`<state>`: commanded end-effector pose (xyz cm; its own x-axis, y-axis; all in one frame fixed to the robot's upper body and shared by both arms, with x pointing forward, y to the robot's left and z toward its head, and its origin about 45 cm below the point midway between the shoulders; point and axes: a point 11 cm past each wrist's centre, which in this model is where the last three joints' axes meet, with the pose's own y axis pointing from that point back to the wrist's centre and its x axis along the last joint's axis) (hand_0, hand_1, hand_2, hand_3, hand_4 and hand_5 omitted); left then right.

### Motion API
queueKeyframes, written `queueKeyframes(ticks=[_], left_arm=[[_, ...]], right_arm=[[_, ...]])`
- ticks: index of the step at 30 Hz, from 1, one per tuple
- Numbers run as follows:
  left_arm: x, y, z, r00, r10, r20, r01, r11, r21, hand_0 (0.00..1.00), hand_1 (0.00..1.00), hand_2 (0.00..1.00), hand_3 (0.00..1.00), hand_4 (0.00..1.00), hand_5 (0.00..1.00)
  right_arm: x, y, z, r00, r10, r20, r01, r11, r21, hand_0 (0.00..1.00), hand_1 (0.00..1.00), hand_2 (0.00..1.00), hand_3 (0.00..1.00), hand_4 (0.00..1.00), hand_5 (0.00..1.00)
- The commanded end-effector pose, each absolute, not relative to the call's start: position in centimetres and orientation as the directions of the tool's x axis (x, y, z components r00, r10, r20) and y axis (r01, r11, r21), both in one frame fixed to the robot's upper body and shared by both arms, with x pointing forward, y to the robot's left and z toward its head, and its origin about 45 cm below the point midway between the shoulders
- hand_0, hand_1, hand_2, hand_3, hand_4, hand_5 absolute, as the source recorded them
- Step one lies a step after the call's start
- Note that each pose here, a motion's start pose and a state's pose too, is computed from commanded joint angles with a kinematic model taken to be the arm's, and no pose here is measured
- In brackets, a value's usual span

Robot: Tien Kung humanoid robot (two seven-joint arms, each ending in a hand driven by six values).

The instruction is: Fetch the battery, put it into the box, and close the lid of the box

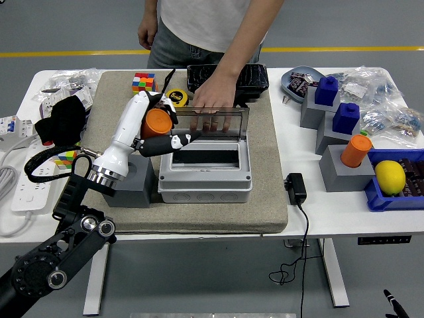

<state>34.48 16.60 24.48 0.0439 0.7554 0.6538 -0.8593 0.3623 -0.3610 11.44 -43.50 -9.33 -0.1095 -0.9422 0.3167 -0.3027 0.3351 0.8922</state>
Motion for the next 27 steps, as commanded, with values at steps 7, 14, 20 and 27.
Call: queueKeyframes(ticks=[7, 14, 20, 27], left_arm=[[33.4, 12.8, 24.1, 0.019, 0.634, 0.773, -0.763, 0.509, -0.399, 0.038, 0.002, 0.003, 0.002, 0.998, 0.145], [33.7, 10.9, 22.7, 0.008, 0.593, 0.805, -0.727, 0.556, -0.403, 0.04, 0.002, 0.004, 0.002, 0.998, 0.18], [34.1, 9.5, 21.2, 0.043, 0.594, 0.803, -0.724, 0.573, -0.385, 0.041, 0.002, 0.002, 0.002, 0.998, 0.342], [34.7, 8.4, 19.2, 0.093, 0.573, 0.815, -0.731, 0.594, -0.335, 0.04, 0.002, 0.002, 0.002, 0.998, 0.401]], right_arm=[[11.6, -43.6, -9.3, -0.104, -0.942, 0.32, -0.304, 0.336, 0.891, 0.847, 0.76, 0.752, 0.803, 0.998, 0.998], [11.7, -43.7, -9.2, -0.096, -0.941, 0.323, -0.305, 0.337, 0.891, 0.846, 0.761, 0.752, 0.803, 0.998, 0.998], [11.6, -43.7, -9.2, -0.09, -0.942, 0.325, -0.303, 0.336, 0.892, 0.845, 0.761, 0.751, 0.803, 0.998, 0.998], [11.6, -43.7, -9.2, -0.084, -0.942, 0.325, -0.301, 0.335, 0.893, 0.846, 0.761, 0.751, 0.802, 0.998, 0.998]])
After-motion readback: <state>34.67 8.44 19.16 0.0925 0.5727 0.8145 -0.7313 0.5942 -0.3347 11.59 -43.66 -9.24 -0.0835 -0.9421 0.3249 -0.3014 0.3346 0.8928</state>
